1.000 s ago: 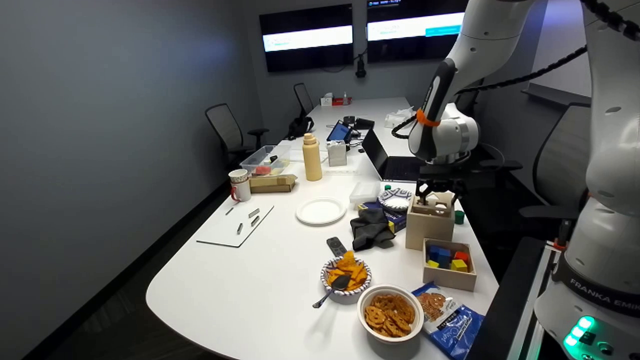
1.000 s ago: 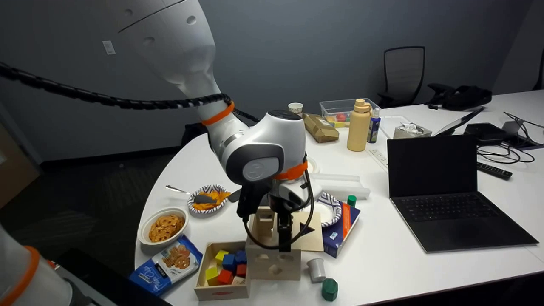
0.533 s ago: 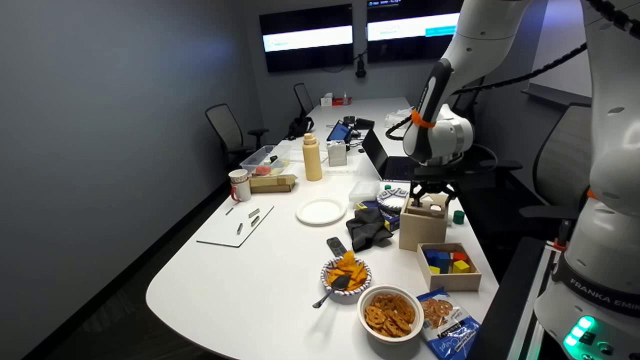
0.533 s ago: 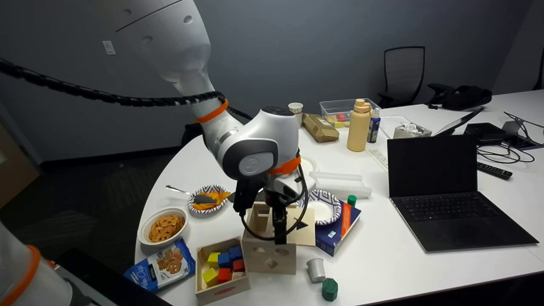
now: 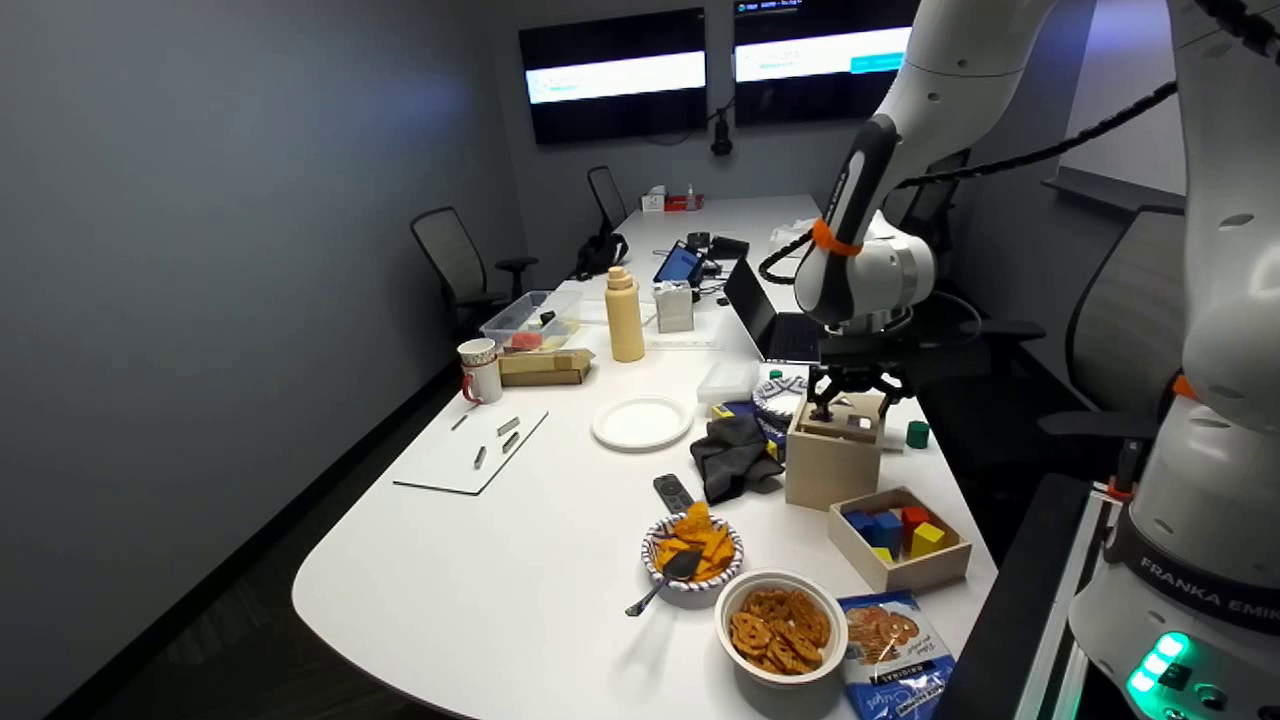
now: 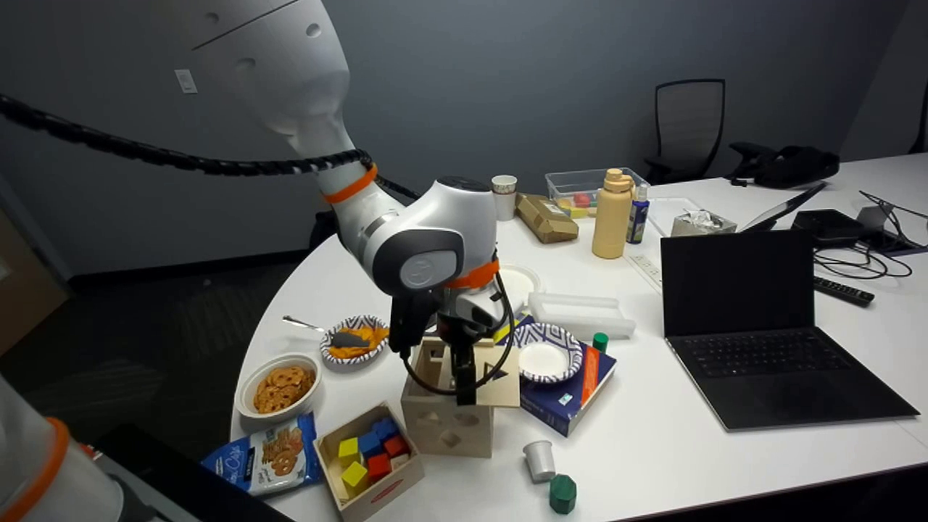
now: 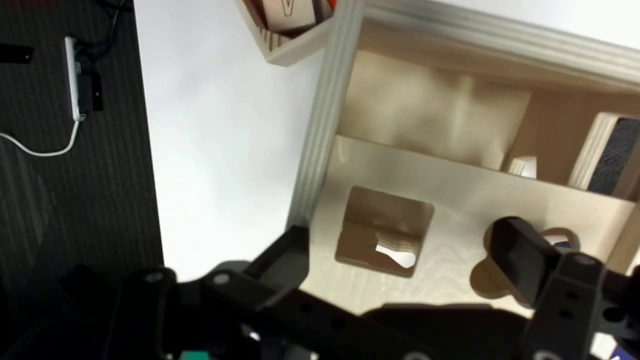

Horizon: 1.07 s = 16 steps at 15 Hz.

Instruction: Close the shape sorter box

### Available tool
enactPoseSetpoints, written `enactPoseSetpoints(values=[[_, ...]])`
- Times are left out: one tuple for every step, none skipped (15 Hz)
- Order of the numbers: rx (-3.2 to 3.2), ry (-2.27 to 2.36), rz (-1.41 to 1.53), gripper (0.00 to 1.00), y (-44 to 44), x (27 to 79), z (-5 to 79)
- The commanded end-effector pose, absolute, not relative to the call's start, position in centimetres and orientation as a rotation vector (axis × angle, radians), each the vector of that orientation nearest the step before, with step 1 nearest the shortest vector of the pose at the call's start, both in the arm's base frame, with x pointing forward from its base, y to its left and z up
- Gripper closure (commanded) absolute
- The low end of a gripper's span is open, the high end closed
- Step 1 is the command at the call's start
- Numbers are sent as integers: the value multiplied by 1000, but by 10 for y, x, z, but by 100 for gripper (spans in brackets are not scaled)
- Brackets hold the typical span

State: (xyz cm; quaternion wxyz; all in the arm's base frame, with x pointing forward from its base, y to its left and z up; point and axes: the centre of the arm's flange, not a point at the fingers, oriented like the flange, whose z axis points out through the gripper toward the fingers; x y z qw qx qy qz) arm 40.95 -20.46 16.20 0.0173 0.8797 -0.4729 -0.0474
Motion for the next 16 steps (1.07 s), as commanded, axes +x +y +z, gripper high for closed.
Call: enactPoseSetpoints(values=[[2785, -1425, -199, 0, -190, 406, 169], [2791, -1412, -216, 0, -188, 405, 169], [2798, -1398, -232, 0, -185, 406, 170], [2803, -1384, -247, 0, -182, 406, 170], [2804, -1367, -260, 0, -179, 406, 170], [2791, -1352, -268, 0, -176, 405, 171], [2780, -1331, -262, 0, -173, 406, 171], [2753, -1305, -237, 0, -170, 406, 172], [2742, -1281, -218, 0, -167, 407, 173], [2729, -1255, -203, 0, -162, 408, 174], [2712, -1233, -191, 0, -159, 410, 175], [2703, -1208, -179, 0, -155, 412, 176], [2693, -1186, -166, 0, -150, 414, 178], [2684, -1168, -156, 0, -146, 415, 180], [2679, -1151, -148, 0, -142, 417, 182], [2673, -1139, -140, 0, -139, 419, 183]])
